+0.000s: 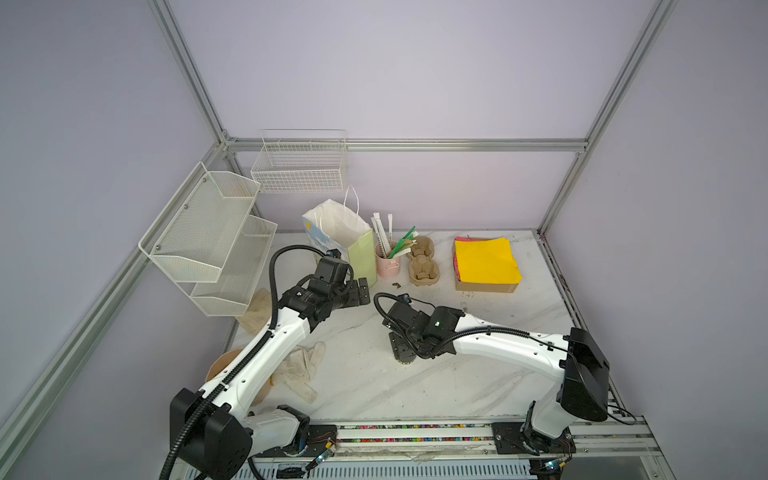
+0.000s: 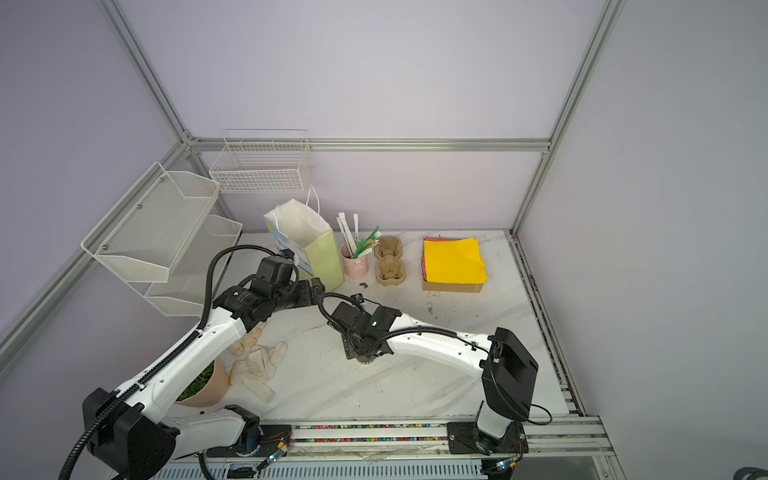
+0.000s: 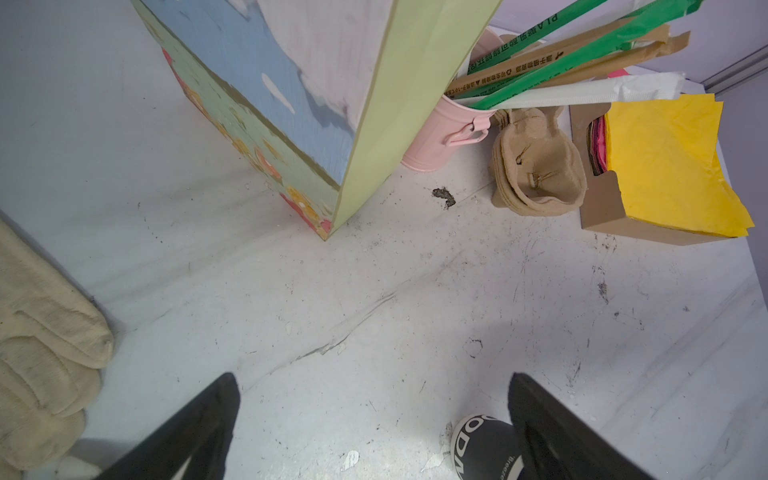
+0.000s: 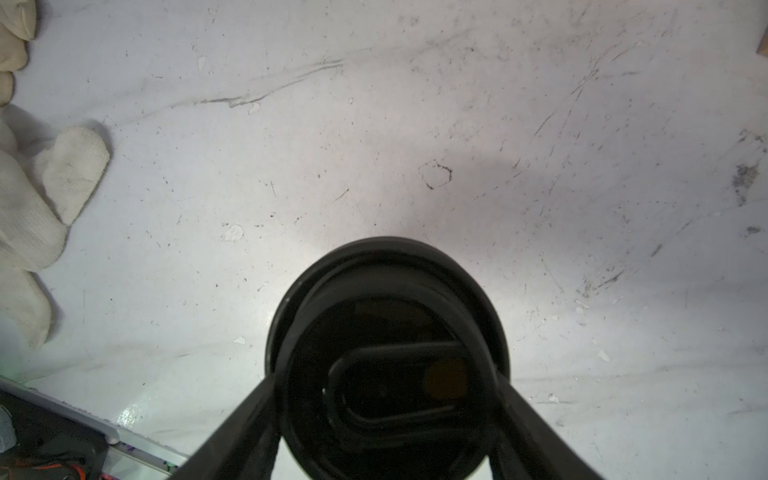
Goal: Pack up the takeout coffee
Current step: 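Carry the lidded cup by its lid toward the yellow paper box with the right gripper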
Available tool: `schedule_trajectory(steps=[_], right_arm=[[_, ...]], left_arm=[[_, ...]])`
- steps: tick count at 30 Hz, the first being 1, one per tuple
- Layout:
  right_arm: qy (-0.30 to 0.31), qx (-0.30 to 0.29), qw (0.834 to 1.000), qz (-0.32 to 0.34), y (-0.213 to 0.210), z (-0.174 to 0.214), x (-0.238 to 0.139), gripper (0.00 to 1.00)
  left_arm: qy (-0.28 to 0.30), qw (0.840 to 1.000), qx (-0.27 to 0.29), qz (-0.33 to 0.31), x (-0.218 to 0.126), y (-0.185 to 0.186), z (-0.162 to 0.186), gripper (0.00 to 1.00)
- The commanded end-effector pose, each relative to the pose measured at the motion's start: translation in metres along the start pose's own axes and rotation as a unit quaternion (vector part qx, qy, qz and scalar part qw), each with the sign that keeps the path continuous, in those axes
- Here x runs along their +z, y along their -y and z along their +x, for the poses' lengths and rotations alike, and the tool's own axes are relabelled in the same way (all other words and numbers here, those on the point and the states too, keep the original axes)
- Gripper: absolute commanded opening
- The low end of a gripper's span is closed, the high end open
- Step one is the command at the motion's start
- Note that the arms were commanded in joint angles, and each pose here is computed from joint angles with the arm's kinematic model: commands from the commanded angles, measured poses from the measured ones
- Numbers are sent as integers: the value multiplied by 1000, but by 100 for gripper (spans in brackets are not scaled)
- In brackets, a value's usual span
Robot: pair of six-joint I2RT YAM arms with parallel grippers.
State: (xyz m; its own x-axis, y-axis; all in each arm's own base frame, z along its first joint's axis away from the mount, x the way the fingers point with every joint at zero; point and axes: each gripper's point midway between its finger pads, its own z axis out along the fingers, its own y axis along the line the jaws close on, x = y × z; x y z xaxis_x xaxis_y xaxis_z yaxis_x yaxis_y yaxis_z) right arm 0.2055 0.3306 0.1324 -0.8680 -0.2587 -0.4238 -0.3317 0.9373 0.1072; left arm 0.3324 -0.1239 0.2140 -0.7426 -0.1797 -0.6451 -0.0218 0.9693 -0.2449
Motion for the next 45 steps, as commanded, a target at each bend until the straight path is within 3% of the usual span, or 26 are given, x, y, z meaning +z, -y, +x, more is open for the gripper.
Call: schedule_trajectory(steps=[1, 14, 23, 33, 38, 45], right_arm=[[-87, -9, 996, 20, 12, 39, 17, 74], [32, 42, 998, 42, 35, -39, -36, 73], [92, 140, 977, 131, 169, -87, -58, 73], [88, 247, 947, 187, 284, -102, -31, 73], [81, 272, 936, 210, 312, -106, -17, 73], [63, 305, 931, 191, 330, -104, 6, 74]], left_arm=[[-8, 1000, 14, 1, 6, -3, 6, 100], [4, 1000, 12, 2, 0, -4, 2, 100], [11, 1000, 10, 6, -4, -3, 0, 100], [10, 1000, 10, 11, -5, -1, 1, 100], [4, 1000, 10, 15, -2, 1, 2, 100], [4, 1000, 11, 13, -2, 0, 2, 100]])
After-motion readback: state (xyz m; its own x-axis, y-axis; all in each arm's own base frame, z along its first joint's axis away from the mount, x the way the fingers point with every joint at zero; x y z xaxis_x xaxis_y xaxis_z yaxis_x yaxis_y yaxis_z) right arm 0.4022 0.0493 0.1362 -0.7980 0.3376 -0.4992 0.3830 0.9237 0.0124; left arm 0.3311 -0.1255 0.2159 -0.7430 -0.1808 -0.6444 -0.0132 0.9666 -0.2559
